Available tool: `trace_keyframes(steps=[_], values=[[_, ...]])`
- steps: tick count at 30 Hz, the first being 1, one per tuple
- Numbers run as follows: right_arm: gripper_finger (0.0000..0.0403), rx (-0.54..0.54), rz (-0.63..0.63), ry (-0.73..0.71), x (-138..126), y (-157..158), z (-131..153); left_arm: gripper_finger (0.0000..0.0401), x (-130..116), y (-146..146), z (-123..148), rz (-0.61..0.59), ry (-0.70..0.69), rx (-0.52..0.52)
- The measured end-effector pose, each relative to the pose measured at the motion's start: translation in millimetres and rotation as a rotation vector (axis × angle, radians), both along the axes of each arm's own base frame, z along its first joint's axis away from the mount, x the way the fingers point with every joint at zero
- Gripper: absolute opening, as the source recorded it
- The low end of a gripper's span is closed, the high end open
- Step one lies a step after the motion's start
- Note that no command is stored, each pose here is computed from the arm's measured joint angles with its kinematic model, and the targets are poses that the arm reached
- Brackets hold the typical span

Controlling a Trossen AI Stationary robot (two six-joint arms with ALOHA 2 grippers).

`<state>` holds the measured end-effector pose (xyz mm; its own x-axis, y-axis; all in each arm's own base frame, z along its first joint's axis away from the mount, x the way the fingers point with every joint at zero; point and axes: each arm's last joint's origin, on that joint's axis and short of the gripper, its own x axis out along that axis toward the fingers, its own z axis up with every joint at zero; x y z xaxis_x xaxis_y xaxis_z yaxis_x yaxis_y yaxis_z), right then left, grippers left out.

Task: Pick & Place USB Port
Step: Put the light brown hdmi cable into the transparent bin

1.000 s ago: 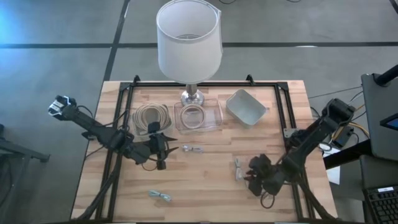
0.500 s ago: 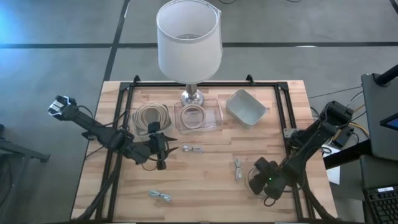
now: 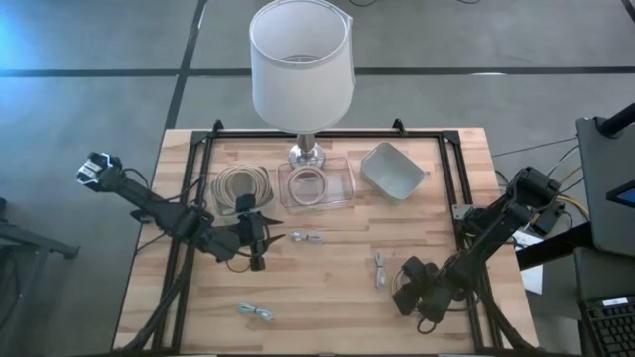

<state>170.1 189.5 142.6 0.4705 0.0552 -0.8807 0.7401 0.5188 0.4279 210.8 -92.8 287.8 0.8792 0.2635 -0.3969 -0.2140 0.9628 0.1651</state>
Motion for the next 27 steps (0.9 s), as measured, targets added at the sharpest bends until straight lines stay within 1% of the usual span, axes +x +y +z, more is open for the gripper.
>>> trace_keyframes(steps=[5,10,13,17,22,23,27], values=[[0.0123,-0.011,-0.013,0.011,1.8,-0.7,-4.1,0.0152,0.0,0.0,0.0,0.0,0.0,0.0],[0.0123,-0.04,-0.05,0.023,9.9,-5.9,-12.4,0.0152,0.0,0.0,0.0,0.0,0.0,0.0],[0.0118,-0.069,-0.022,0.033,14.1,-8.3,-16.4,0.0152,0.0,0.0,0.0,0.0,0.0,0.0],[0.0088,-0.098,0.044,0.029,17.0,-7.6,-20.1,0.0152,0.0,0.0,0.0,0.0,0.0,0.0],[0.0025,-0.055,0.051,0.028,18.3,-6.0,-17.7,0.0152,0.0,0.1,0.0,0.0,0.0,0.0],[0.0019,-0.048,0.057,0.027,18.2,-6.0,-16.5,0.0152,0.0,0.1,0.0,0.0,0.0,0.0],[0.0017,0.014,0.045,0.028,21.2,-0.7,-7.9,0.0152,0.0,0.1,0.0,0.0,0.0,0.0]])
